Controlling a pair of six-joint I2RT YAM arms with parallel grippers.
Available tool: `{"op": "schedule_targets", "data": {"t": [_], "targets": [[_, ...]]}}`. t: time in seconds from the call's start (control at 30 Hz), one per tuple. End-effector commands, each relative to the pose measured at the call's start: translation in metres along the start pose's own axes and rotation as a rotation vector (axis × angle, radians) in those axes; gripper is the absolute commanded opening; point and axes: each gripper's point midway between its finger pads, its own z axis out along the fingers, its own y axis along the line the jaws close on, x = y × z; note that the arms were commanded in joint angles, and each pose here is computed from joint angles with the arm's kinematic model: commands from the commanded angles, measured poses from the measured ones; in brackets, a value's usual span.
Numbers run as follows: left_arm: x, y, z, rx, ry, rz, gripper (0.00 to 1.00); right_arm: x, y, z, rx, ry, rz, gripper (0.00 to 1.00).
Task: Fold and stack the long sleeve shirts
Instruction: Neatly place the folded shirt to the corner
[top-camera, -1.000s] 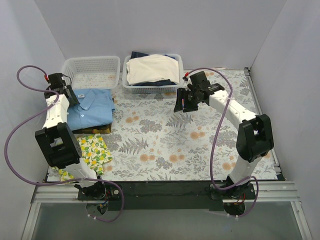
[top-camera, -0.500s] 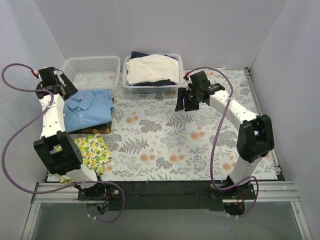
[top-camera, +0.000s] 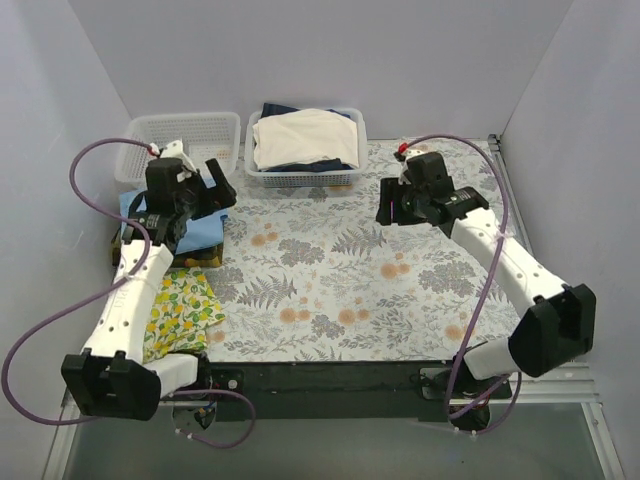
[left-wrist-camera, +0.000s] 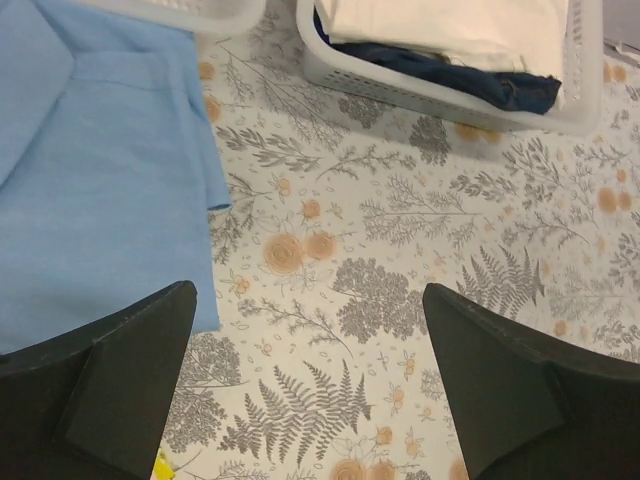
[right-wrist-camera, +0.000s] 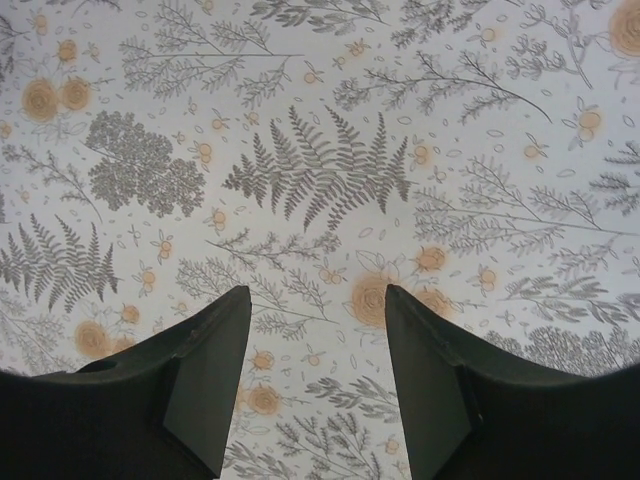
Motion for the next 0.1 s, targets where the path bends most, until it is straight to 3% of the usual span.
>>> {"op": "schedule_targets", "data": {"t": [0.0,0.07], "targets": [[-0.0017,-0.0213,-0.0168,0.107,-0.056,0.008,0.98,-0.0088,-0.0161,-0.0243,0.078,-0.116,-0.024,0.65],[0.0034,-0.0259,-0.0178,0.138,-0.039,0.036,0.98,-0.0015,-0.0205,-0.0261,0.089,-0.120,-0.018,0.65]]}}
